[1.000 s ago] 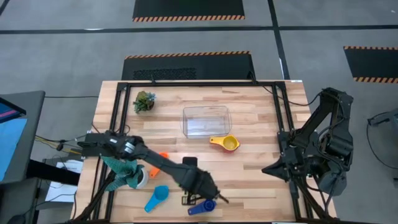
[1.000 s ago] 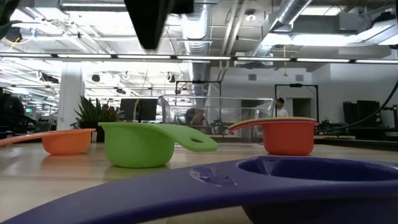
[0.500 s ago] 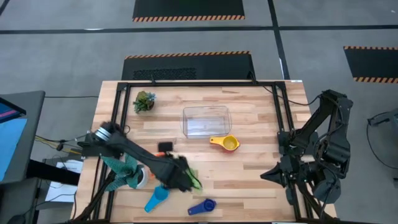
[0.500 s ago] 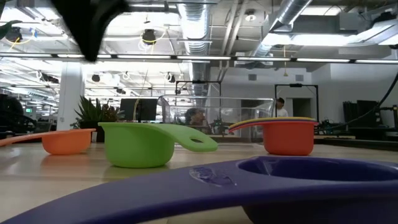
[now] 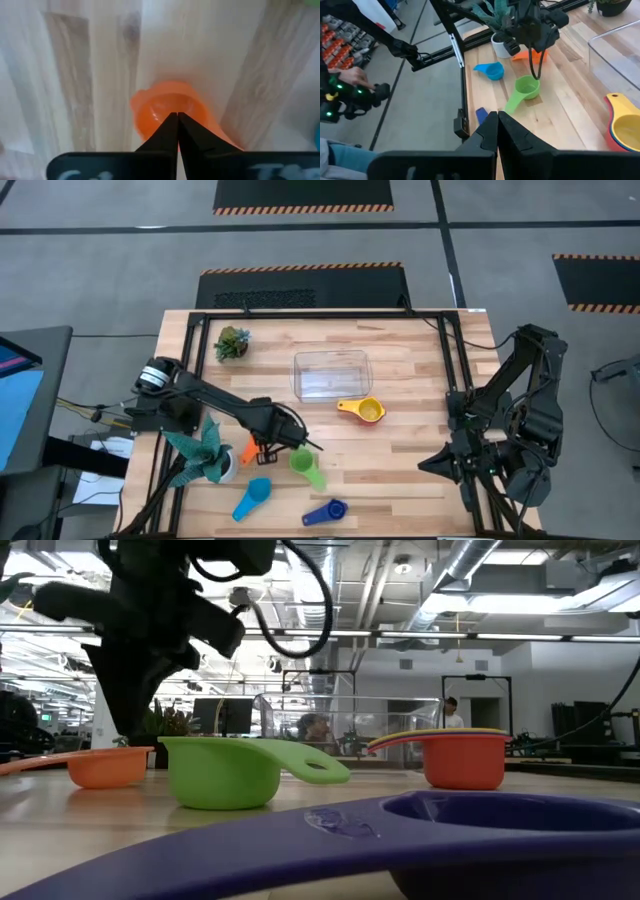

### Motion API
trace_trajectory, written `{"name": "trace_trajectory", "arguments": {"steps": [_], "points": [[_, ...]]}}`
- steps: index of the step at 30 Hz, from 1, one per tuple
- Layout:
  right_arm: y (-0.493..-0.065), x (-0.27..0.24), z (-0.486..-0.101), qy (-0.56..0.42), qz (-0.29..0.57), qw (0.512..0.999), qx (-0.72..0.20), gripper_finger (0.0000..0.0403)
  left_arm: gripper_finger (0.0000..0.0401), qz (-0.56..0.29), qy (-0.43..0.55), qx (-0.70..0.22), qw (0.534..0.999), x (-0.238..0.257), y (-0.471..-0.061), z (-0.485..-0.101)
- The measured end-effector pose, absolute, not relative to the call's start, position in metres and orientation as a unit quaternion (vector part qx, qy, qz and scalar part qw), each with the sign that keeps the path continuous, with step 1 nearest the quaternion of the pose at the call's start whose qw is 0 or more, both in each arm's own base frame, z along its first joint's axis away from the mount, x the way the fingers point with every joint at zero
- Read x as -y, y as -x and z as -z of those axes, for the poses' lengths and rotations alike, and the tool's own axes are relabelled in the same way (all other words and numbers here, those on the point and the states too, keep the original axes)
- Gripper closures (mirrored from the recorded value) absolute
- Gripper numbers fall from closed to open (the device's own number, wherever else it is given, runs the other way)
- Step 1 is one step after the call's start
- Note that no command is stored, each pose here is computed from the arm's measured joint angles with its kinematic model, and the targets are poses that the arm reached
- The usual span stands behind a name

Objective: Nest measuring cups in basket
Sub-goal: Adjust the measuring cup on table

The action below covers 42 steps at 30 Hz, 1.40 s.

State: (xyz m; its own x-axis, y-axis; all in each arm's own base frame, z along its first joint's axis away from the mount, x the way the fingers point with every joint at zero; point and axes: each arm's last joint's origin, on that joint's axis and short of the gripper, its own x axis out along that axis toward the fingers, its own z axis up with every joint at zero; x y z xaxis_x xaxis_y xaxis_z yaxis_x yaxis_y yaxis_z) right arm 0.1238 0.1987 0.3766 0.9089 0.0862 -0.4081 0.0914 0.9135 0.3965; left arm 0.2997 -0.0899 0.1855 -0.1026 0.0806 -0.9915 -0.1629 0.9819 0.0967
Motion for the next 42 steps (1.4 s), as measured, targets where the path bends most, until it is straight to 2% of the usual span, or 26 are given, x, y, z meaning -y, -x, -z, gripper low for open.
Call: {"name": "trace_trajectory", "arguments": {"steps": [11, 14, 17, 20, 23, 27, 31, 34, 39, 42], "points": [[-0.124, -0.2, -0.379, -0.221, -0.004, 0.953, -0.207, 0.0376, 0.0401, -0.076, 0.017, -0.768, 0.636, 0.088, -0.301, -0.166], [-0.124, -0.201, -0.379, -0.224, -0.005, 0.953, -0.206, 0.0376, 0.0401, -0.071, 0.016, -0.762, 0.643, 0.089, -0.305, -0.162], [-0.124, -0.201, -0.379, -0.221, -0.006, 0.953, -0.206, 0.0376, 0.0401, -0.059, 0.033, -0.705, 0.706, 0.09, -0.325, -0.159], [-0.125, -0.2, -0.379, -0.219, -0.004, 0.954, -0.205, 0.0376, 0.0401, -0.07, 0.054, -0.607, 0.79, 0.093, -0.355, -0.177], [-0.127, -0.199, -0.379, -0.219, 0.001, 0.954, -0.205, 0.0376, 0.0401, -0.097, 0.025, -0.563, 0.82, 0.098, -0.369, -0.211], [-0.127, -0.199, -0.379, -0.219, 0.002, 0.954, -0.205, 0.0376, 0.0401, -0.066, 0.015, -0.61, 0.79, 0.11, -0.36, -0.241], [-0.126, -0.2, -0.379, -0.218, -0.003, 0.954, -0.206, 0.0376, 0.0401, -0.042, 0.021, -0.701, 0.712, 0.128, -0.333, -0.239], [-0.123, -0.201, -0.379, -0.215, -0.008, 0.954, -0.208, 0.0376, 0.0401, 0.003, 0.038, -0.732, 0.68, 0.151, -0.318, -0.229], [-0.122, -0.201, -0.378, -0.209, -0.01, 0.955, -0.211, 0.0376, 0.0401, 0.032, 0.07, -0.738, 0.671, 0.185, -0.302, -0.222], [-0.122, -0.2, -0.377, -0.204, -0.008, 0.956, -0.213, 0.0376, 0.0401, 0.045, 0.099, -0.722, 0.684, 0.205, -0.301, -0.219]]}}
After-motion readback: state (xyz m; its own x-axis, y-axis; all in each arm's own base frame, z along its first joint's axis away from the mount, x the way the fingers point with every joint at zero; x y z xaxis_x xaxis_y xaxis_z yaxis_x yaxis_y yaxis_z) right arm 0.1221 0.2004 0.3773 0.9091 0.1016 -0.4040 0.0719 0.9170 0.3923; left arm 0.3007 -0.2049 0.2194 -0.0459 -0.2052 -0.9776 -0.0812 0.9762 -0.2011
